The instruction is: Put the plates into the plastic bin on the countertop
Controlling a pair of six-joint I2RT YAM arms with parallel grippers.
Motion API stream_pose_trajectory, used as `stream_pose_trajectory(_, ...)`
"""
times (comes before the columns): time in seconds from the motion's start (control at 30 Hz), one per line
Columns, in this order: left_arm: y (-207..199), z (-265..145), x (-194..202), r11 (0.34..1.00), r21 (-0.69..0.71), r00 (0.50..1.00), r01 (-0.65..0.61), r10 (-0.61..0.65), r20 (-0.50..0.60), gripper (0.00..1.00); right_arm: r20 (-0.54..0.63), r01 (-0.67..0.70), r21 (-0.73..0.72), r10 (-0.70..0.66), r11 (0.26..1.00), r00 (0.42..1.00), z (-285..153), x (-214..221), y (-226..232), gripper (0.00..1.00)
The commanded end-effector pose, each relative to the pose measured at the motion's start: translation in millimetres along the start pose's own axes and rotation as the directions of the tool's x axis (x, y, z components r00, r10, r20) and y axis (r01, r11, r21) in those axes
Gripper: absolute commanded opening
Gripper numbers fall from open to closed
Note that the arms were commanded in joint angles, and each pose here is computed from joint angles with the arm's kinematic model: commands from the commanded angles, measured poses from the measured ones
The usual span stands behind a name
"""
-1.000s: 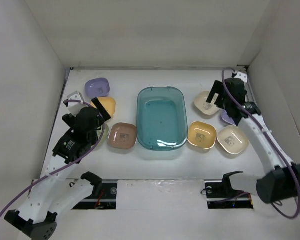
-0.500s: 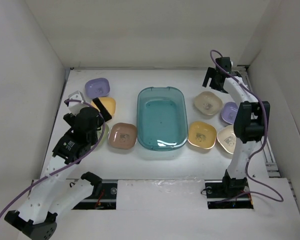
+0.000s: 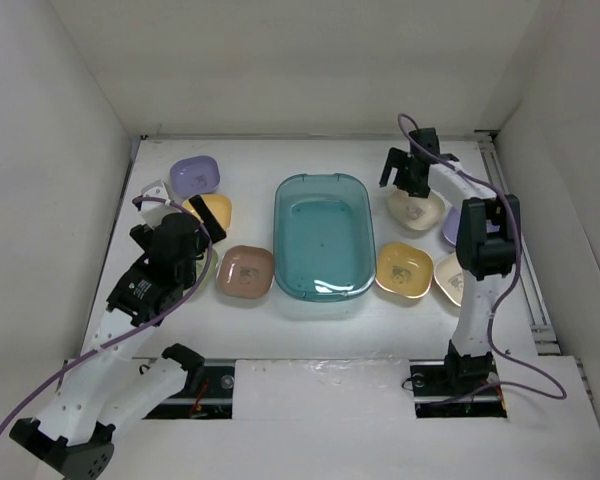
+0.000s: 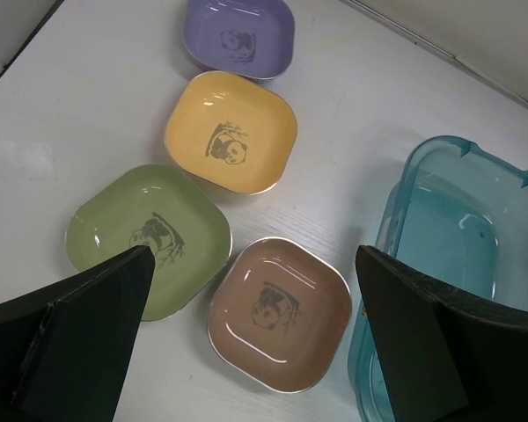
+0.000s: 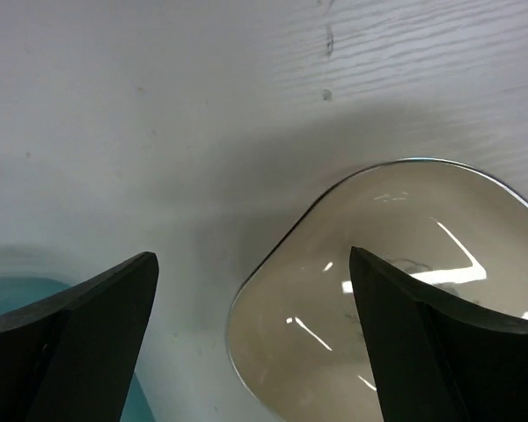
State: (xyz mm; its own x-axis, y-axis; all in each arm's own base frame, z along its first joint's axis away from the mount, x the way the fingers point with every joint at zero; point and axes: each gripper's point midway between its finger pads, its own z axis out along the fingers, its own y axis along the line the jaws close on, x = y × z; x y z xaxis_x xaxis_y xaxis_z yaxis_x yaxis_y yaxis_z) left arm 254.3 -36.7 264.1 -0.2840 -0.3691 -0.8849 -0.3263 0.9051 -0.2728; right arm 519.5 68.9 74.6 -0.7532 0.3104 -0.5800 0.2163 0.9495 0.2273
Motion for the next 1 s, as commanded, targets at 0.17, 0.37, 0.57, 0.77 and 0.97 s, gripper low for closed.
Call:
stream_pose_trajectory(0.17, -6.9, -1.6, -9.9, 0.999, 0.029, 0.999, 0.018, -0.019, 0.026, 1.0, 0.003, -0.056, -0.004, 0.056, 0.998, 0.998, 28.7, 1.7, 12.4, 0.75)
stream_pose_trajectory(0.37, -5.8, -5.6, -13.6, 0.999, 0.038, 0.999, 0.03, -0.031, 0.039, 1.0, -0.002, -0.041, -0.026, 0.04, 0.999, 0.999, 32.5, -7.2, 30.5, 0.41)
stream_pose_trajectory(0.57, -5.8, -5.6, -13.6, 0.999, 0.039, 0.999, 0.03, -0.031, 0.039, 1.0, -0.007, -0.04, 0.009, 0.04, 0.999, 0.999, 34.6, -15.1, 28.7, 0.0)
stream_pose_trajectory(0.77, -4.5, -5.4, -14.5, 0.999, 0.031, 0.999, 0.03, -0.032, 0.044, 1.0, 0.227, -0.016, 0.017, 0.012, 1.0, 0.974, -57.1, -87.7, 55.4, 0.0)
stream_pose_trajectory(0.97, 7.0, -2.4, -13.2, 0.998, -0.039, 0.998, 0.04, -0.038, 0.054, 1.0, 0.401, 0.16, 0.007, -0.149, 0.987, 0.904, -176.6, -97.0, 126.8, 0.0)
